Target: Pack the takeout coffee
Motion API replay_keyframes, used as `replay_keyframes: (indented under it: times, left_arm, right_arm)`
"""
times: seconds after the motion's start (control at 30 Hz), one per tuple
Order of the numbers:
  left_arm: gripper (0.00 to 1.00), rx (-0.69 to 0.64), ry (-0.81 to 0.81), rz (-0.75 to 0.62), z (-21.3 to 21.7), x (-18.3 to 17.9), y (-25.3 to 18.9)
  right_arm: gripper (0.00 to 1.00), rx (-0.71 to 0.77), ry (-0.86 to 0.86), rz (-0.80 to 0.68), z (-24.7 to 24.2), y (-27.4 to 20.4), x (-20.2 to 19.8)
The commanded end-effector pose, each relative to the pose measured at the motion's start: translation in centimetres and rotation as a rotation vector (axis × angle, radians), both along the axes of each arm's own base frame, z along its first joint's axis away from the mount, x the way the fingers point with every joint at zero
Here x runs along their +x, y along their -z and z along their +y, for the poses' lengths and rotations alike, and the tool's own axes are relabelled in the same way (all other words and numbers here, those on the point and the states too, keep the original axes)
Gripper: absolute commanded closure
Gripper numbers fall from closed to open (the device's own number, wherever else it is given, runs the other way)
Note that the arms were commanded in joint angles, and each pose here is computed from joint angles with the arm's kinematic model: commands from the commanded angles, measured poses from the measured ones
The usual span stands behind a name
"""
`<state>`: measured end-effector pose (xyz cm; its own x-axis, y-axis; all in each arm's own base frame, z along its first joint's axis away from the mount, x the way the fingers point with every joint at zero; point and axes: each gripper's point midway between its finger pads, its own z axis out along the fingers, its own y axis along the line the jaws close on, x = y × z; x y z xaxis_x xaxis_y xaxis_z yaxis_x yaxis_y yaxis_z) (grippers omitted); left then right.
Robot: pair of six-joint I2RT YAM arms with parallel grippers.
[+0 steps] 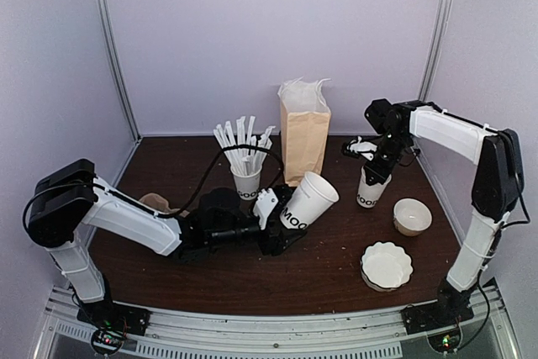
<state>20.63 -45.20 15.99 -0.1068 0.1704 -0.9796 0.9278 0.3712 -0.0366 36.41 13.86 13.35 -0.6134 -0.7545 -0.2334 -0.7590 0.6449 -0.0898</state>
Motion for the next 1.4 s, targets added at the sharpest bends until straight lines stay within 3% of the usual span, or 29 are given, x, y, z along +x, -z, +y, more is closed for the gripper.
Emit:
replay_keyframes:
  times: [0.0, 0.2, 0.37, 0.47, 0.57, 0.8, 1.17, 1.37]
  left_arm:
    - [0.30, -0.064, -0.008, -0.016, 0.1, 0.0, -1.7]
    - [0.30, -0.061, -0.004, -0.011, 0.0, 0.0, -1.2]
    - [0.30, -0.070, 0.002, -0.005, -0.1, -0.1, -1.3]
    - [0.30, -0.084, 0.006, 0.000, -0.2, -0.2, -1.4]
    - [0.29, -0.086, 0.016, 0.016, -0.7, -0.1, -1.2]
    - [0.30, -0.103, 0.019, 0.035, -1.5, 0.1, -1.2]
    - [0.31, -0.105, 0.006, 0.064, -1.8, 0.5, -1.0]
    - [0.20, -0.026, -0.041, 0.080, 0.1, 0.3, -0.3]
  right_arm:
    - [0.95, 0.006, 0.035, -0.014, -0.4, -0.2, 1.3]
    - [0.76, 0.016, 0.042, 0.004, -0.5, -0.3, 1.0]
    - [0.71, 0.086, 0.028, -0.004, 0.1, -4.3, -0.8]
    - [0.68, 0.237, -0.095, -0.035, 2.4, -8.8, -4.2]
    - [0.63, 0.437, -0.318, 0.012, 5.6, -12.5, -10.2]
    - [0.61, 0.566, -0.507, 0.058, 7.9, -15.1, -15.8]
    - [0.58, 0.519, -0.562, 0.145, 12.0, -11.4, -16.5]
    - [0.58, 0.428, -0.531, 0.060, 10.4, -10.4, -15.7]
